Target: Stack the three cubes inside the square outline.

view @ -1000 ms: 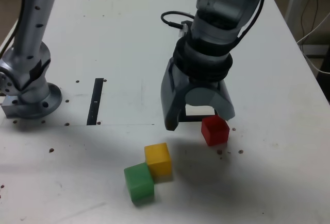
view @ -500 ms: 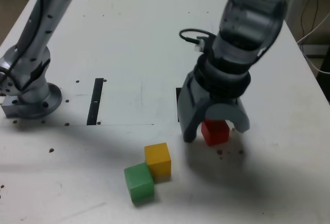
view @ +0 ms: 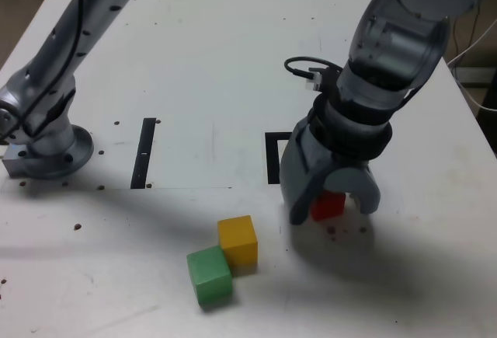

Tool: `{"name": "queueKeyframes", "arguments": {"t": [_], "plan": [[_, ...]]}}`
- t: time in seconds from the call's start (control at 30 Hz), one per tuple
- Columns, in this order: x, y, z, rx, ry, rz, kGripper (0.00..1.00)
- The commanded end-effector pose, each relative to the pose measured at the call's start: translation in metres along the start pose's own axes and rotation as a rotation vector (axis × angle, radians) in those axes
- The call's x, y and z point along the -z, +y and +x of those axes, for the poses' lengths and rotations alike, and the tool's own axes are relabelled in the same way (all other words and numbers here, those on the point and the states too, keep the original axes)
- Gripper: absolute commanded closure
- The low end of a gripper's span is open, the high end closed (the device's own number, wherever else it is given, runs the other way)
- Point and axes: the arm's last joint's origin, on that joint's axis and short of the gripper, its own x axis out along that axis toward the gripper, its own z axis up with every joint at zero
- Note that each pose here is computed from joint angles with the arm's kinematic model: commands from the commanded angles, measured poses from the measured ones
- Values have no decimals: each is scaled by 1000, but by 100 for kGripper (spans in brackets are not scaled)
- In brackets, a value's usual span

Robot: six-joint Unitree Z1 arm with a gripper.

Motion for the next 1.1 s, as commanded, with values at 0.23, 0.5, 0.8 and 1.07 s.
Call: {"name": "queueKeyframes", "arguments": {"t": [0.23,0.5,0.8,1.07], "plan": [[-5,-1,3,2,-9,24,68],[-4,0,2,-1,-6,24,68],[2,5,-7,-27,-19,72,68],[24,31,-25,-67,-50,132,68]]}}
